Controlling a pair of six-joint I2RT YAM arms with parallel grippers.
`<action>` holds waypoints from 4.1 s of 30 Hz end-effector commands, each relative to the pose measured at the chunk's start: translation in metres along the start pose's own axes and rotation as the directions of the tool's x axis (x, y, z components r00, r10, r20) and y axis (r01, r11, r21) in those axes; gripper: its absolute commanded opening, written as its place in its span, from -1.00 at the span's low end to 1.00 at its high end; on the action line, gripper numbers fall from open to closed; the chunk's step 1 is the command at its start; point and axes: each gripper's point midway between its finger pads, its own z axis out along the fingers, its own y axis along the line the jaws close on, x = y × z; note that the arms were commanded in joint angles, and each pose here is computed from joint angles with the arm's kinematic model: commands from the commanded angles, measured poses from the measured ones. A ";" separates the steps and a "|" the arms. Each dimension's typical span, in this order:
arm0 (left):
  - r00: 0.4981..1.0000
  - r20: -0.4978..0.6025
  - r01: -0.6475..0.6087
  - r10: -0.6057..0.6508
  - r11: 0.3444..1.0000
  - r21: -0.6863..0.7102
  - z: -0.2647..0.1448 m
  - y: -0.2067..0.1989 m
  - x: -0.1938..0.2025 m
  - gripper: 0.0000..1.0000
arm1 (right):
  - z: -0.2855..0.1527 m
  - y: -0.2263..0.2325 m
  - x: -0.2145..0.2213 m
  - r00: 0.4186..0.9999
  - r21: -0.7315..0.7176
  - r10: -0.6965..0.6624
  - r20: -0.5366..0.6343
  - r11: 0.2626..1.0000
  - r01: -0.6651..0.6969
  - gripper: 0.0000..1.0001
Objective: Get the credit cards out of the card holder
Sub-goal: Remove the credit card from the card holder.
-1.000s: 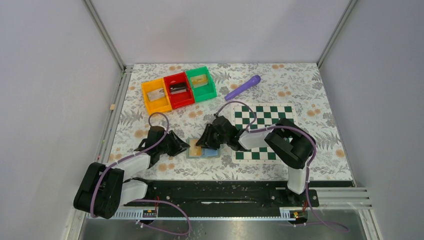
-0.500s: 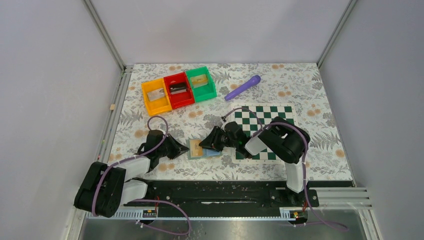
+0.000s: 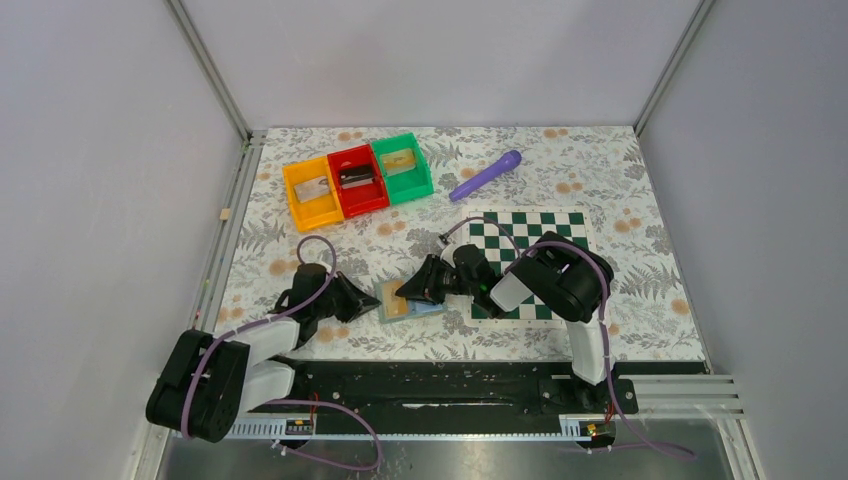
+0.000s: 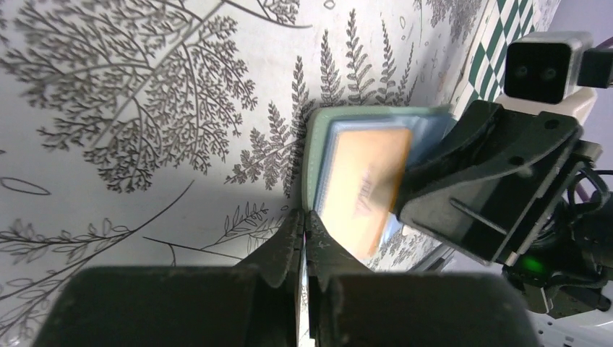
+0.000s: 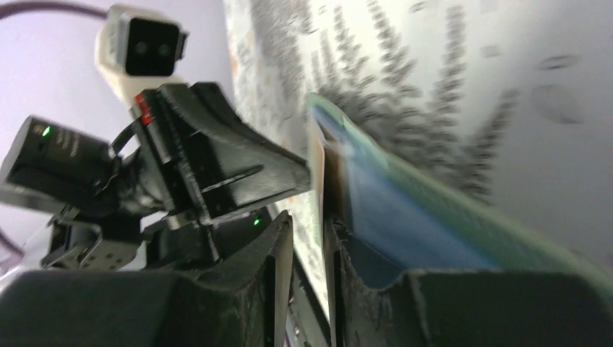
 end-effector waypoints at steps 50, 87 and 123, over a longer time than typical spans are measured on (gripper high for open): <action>0.996 -0.035 -0.075 0.085 0.972 0.223 -0.022 -0.044 0.012 -0.16 | -0.012 0.058 0.017 0.994 -0.224 -0.016 -0.112 0.975 -0.009 -1.00; 0.998 -0.052 -0.009 0.020 0.981 0.192 -0.016 -0.026 0.014 -1.00 | -0.033 0.039 0.008 0.996 -0.211 -0.001 -0.089 0.977 -0.018 -0.72; 0.998 -0.036 -0.041 0.044 0.995 0.094 -0.014 -0.013 0.004 -0.96 | -0.051 0.010 0.004 0.997 -0.060 0.015 -0.074 0.998 -0.019 -1.00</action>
